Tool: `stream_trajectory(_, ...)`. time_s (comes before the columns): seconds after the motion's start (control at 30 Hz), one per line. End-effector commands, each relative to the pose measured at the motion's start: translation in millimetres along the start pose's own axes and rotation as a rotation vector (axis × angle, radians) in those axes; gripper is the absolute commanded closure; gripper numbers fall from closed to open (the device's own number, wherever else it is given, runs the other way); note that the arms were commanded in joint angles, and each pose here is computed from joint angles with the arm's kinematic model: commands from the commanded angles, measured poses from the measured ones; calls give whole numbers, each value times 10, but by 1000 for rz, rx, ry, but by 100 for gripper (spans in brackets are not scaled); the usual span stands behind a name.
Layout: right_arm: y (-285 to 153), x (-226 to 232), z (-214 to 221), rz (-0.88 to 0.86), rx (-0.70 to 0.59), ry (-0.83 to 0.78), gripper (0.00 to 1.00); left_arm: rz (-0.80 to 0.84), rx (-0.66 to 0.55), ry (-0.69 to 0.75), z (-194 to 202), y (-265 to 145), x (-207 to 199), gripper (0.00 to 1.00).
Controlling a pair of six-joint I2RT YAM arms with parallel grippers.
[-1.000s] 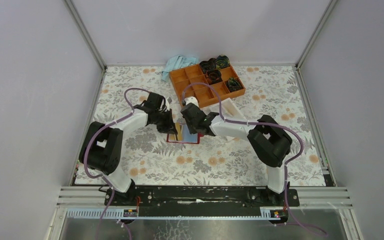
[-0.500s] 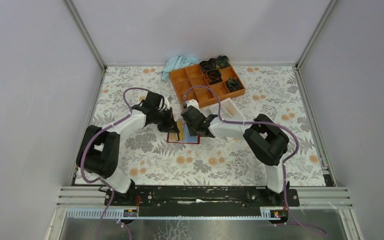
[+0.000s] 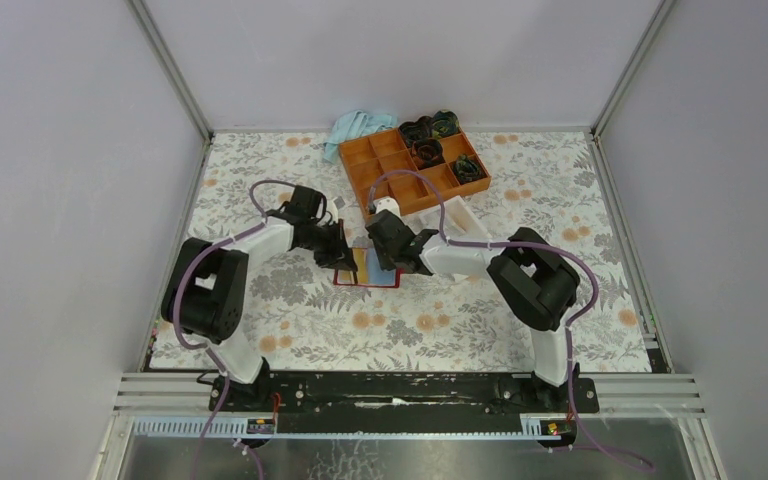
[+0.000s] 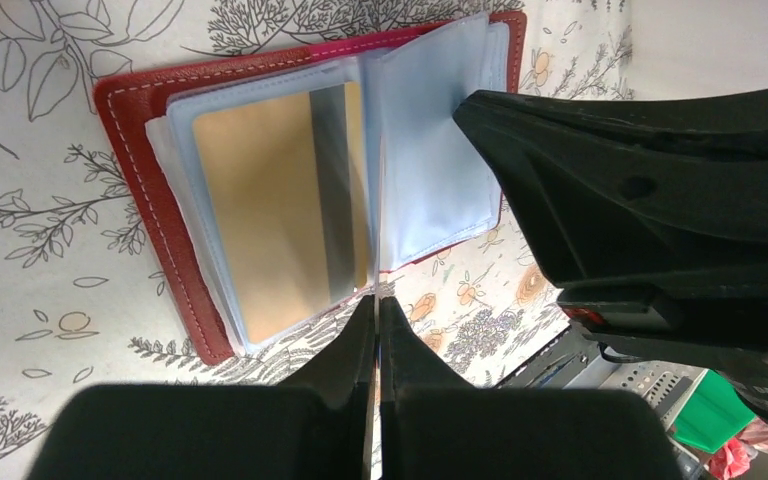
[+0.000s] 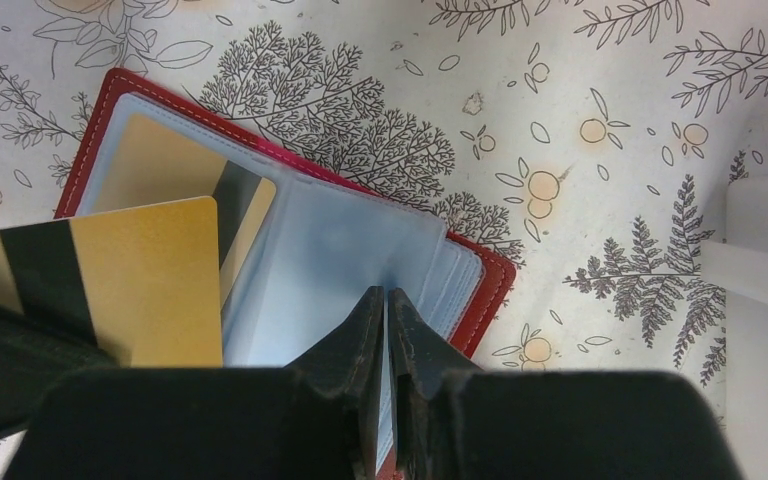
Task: Put the credit cards into the card holder
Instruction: Insert the credit card into the card holder.
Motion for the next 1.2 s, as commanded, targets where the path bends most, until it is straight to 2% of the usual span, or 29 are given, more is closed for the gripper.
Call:
stream_trajectory(0.0, 26, -191, 244, 43, 91, -27, 88, 55, 6, 49, -135, 10, -38, 100)
stream_trajectory(0.53, 14, -183, 258, 11, 92, -31, 88, 109, 87, 3, -155, 158, 68, 100)
stream_trajectory(0.93, -28, -174, 232, -3, 83, -25, 88, 69, 97, -70, -60, 231, 200, 100)
stream_trajectory(1.17, -30, -165, 236, -10, 82, -23, 88, 67, 51, -120, -9, 244, 237, 100)
Point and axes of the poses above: each gripper's point midway between its finger pads, its own y axis out along the fingers, its own x axis along the line the jaws close on, z = x × y, the point moved 7 cm from there along -y, back along the fingers, and after that the axes turned 11 degrees about -y, right-handed, at the moved point
